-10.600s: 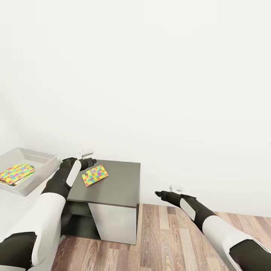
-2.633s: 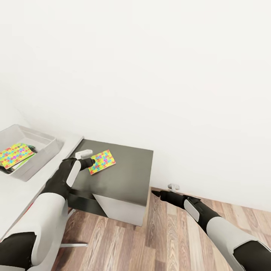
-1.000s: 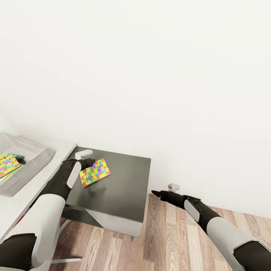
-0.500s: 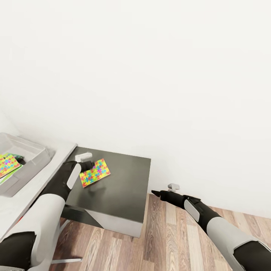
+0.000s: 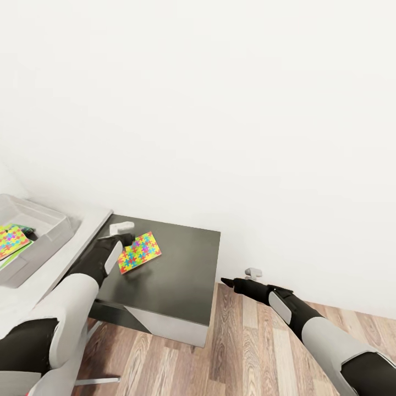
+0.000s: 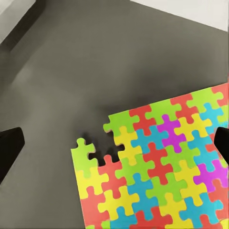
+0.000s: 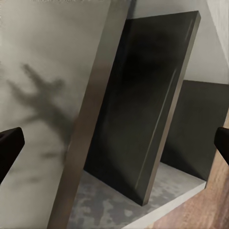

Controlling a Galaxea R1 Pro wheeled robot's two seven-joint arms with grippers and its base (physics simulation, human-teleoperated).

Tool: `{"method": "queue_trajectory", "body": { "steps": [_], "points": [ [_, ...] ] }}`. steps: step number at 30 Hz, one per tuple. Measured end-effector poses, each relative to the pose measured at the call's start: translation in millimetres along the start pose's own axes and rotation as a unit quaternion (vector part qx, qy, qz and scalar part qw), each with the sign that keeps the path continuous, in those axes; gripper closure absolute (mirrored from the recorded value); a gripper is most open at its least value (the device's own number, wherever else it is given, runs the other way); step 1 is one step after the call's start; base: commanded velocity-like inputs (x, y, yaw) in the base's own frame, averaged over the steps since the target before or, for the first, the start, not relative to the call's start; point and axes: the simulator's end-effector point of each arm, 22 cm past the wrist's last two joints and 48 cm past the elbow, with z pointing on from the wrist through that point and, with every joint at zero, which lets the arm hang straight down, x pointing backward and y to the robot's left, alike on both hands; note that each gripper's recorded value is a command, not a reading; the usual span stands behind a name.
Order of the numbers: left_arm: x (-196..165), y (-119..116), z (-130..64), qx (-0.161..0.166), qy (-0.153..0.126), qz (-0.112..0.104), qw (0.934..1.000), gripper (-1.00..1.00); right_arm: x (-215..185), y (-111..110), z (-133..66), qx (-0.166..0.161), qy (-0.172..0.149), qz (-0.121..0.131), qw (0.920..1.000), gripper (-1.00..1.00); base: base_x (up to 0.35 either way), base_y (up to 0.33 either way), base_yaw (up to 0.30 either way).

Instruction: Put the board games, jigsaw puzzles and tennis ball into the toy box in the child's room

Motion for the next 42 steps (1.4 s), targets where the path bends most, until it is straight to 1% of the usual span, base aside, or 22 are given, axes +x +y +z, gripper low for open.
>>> {"method": "queue_trajectory", "body": {
  "steps": [1,2,7,20,28,30,34,35,37,40,42],
  "points": [
    [-1,0,0.2,0.000,-0.003,0.000,1.0000,-1.00,0,0,0.0,0.000,-0.001,-0.001,1.0000,-1.00,0.000,0.000,0.000],
    [-5,-1,0.6,-0.001,-0.013,0.001,0.9999,-1.00,-5,0,0.0,0.000,-0.011,-0.006,0.9999,-1.00,0.000,0.000,0.000],
    [-8,-1,0.6,-0.001,-0.019,0.002,0.9998,-1.00,-7,0,-0.1,0.000,-0.016,-0.009,0.9998,-1.00,0.000,0.000,0.000],
    [-7,-3,0.5,0.000,-0.019,0.003,0.9998,-1.00,-8,1,-0.1,-0.002,-0.017,-0.010,0.9998,-1.00,0.000,0.000,0.000],
    [-7,-3,0.5,0.001,-0.019,0.002,0.9998,-1.00,-8,4,-2.3,-0.014,-0.015,-0.010,0.9997,-1.00,0.000,0.000,0.000],
    [-9,-3,0.3,0.001,-0.020,0.001,0.9998,-1.00,-7,6,-4.1,-0.023,-0.013,-0.009,0.9996,-1.00,0.000,0.000,0.000],
    [-10,-3,-0.1,0.002,-0.022,0.000,0.9998,-1.00,-8,16,-8.3,-0.056,-0.011,-0.010,0.9983,-1.00,0.000,0.000,0.000],
    [-11,-4,-0.3,0.003,-0.022,-0.001,0.9998,-1.00,-9,20,-11.2,-0.069,-0.011,-0.011,0.9975,-1.00,0.000,0.000,0.000],
    [-11,-4,-0.4,0.004,-0.023,-0.001,0.9997,-1.00,-11,21,-15.3,-0.081,-0.012,-0.013,0.9965,-1.00,0.000,0.000,0.000],
    [-15,-5,-1.4,0.007,-0.026,-0.002,0.9996,-1.00,-22,20,-28.6,-0.103,-0.020,-0.023,0.9942,-1.00,0.000,0.000,0.000],
    [-18,-4,-1.9,0.008,-0.027,-0.004,0.9996,-1.00,-26,18,-34.9,-0.109,-0.022,-0.028,0.9934,-1.00,0.000,0.000,0.000]
  ]
}}
